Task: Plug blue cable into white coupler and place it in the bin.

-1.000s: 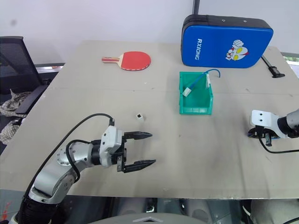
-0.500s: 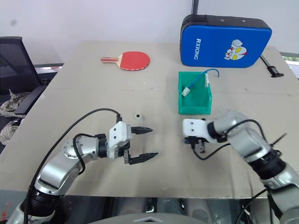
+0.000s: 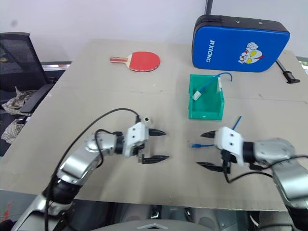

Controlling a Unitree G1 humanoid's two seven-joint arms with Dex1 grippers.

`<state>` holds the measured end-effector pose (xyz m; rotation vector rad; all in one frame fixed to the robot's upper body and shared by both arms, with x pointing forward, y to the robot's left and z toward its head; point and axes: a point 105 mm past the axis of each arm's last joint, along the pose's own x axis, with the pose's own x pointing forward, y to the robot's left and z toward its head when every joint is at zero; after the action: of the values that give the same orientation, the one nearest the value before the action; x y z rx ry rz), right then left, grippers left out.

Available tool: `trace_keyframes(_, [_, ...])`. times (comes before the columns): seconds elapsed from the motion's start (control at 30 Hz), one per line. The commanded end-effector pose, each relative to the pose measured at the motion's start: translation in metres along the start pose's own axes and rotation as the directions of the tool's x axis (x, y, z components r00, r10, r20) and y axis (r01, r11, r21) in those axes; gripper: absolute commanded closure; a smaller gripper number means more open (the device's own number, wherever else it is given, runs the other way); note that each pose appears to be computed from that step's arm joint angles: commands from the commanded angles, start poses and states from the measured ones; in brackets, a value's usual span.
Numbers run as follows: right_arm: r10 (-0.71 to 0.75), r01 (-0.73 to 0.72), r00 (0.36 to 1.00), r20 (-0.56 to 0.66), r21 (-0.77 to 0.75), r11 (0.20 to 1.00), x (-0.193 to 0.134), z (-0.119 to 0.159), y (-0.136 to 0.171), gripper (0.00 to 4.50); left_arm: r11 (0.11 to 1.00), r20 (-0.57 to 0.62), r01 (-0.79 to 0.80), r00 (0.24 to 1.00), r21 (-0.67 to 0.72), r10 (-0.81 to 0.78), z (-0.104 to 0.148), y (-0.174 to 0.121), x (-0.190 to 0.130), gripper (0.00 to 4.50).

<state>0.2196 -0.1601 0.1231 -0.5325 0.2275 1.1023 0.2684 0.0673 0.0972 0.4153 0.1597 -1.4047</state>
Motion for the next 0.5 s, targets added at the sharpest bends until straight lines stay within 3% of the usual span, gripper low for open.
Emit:
trace_keyframes(0.03, [-0.194,0.194,0.981,-0.003,0.021,0.981,-0.024,-0.001,0.004,0.03,0.997,0.001,0.048,0.999,0.062,-0.048,0.005,0.005,0.010,0.00])
trace_keyframes(0.27, [-0.365,0.373,0.927,-0.089,0.095,0.923,-0.046,-0.016,0.029,0.03,0.986,-0.026,0.130,0.991,0.103,-0.128,0.009,0.021,0.048,0.00])
trace_keyframes(0.43, [-0.409,0.425,0.903,-0.133,0.127,0.896,-0.055,-0.020,0.045,0.03,0.978,-0.098,0.166,0.983,0.127,-0.155,0.012,0.031,0.075,0.00])
trace_keyframes(0.5, [-0.426,0.442,0.895,-0.131,0.136,0.887,-0.057,-0.018,0.048,0.00,0.969,-0.127,0.200,0.975,0.148,-0.182,0.011,0.029,0.079,0.83])
